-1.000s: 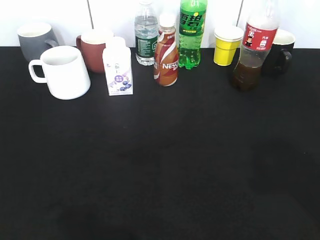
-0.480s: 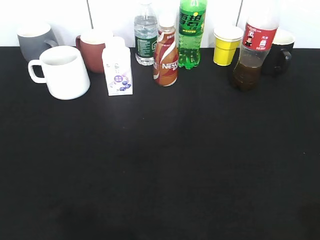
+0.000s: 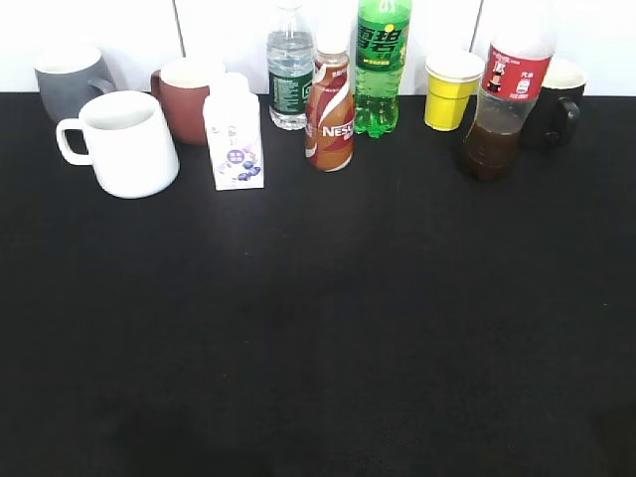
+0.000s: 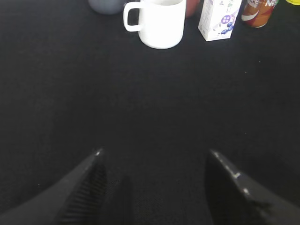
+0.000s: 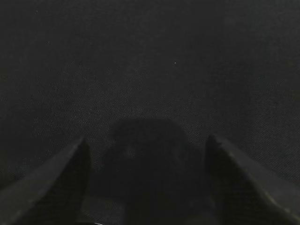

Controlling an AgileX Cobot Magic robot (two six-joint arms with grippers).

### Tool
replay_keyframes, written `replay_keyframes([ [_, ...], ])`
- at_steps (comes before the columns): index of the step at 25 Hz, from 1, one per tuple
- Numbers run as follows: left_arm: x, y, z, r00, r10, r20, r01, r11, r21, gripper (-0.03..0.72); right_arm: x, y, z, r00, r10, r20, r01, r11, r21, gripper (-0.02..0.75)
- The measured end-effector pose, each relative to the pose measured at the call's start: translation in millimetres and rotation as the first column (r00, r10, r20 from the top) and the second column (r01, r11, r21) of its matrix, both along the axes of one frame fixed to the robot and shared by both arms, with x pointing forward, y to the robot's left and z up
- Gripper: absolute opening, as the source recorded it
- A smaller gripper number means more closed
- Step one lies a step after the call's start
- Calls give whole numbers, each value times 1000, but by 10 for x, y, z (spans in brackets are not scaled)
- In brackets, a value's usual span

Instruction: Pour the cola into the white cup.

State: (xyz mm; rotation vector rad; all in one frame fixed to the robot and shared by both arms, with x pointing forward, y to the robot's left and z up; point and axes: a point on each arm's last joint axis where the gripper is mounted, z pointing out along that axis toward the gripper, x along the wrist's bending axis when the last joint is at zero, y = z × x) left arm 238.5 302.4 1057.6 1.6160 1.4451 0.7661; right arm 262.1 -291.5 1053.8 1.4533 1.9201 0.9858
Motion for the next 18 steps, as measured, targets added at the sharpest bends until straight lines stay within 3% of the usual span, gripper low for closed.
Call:
replay_keyframes([
  [5, 0, -1, 1, 1000, 18, 1, -18, 1000, -1, 500, -32, -14, 5, 1000, -19, 21, 19, 1000, 6, 576],
  [10, -81, 2, -1, 985, 162, 50, -162, 987, -12, 500, -198, -70, 19, 953, -273, 128, 270, 962, 39, 575],
  [12, -82, 2, -1, 983, 174, 50, -174, 985, -11, 500, -285, -71, 18, 939, -292, 180, 287, 956, 54, 575],
  [18, -82, 2, -1, 983, 174, 50, -174, 985, -11, 500, -289, -71, 17, 938, -294, 182, 289, 956, 55, 575],
])
